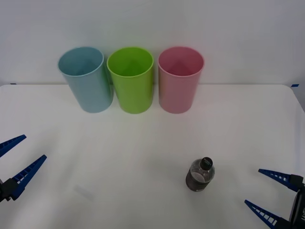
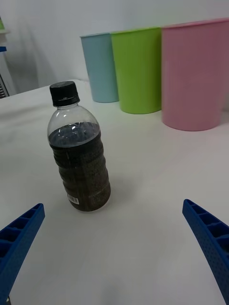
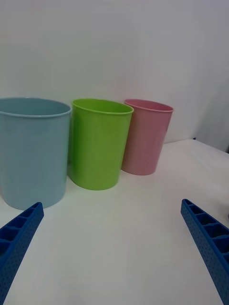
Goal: Grasp the object on the table and drop it into the matching bin: aluminum can to the light blue bin, PET bottle to the pink bin.
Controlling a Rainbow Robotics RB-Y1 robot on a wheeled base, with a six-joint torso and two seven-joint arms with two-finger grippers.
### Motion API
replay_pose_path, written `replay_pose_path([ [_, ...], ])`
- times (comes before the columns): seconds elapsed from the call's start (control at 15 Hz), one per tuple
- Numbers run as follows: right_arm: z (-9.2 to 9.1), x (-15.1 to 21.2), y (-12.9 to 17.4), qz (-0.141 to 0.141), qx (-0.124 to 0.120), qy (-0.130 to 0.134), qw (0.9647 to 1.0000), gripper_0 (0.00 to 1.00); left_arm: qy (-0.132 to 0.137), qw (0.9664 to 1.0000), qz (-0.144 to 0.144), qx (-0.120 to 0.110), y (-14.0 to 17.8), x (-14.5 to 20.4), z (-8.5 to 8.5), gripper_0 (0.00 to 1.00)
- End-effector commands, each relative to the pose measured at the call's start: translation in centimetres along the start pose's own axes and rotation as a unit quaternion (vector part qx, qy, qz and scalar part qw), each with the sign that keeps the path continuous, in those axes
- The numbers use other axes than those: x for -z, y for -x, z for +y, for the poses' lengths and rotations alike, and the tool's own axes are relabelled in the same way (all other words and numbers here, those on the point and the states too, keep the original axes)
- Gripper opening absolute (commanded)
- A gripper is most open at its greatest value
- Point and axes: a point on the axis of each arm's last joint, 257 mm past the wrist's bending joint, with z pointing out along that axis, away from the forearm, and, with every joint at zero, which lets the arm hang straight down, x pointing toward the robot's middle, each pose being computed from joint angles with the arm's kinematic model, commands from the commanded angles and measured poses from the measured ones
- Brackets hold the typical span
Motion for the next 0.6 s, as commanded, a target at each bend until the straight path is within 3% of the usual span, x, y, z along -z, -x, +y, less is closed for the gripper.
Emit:
replay_pose_path([
  [0.07,0.8,-2.1,-0.8,-0.002,-0.003,0.016,0.9999,1.0,0.0,1.0,0.0,0.0,0.0,0.0,0.0,1.0],
  [0.6,2.4,-7.2,-2.5,0.01,-0.006,0.031,0.9995,1.0,0.0,1.0,0.0,0.0,0.0,0.0,0.0,1.0],
])
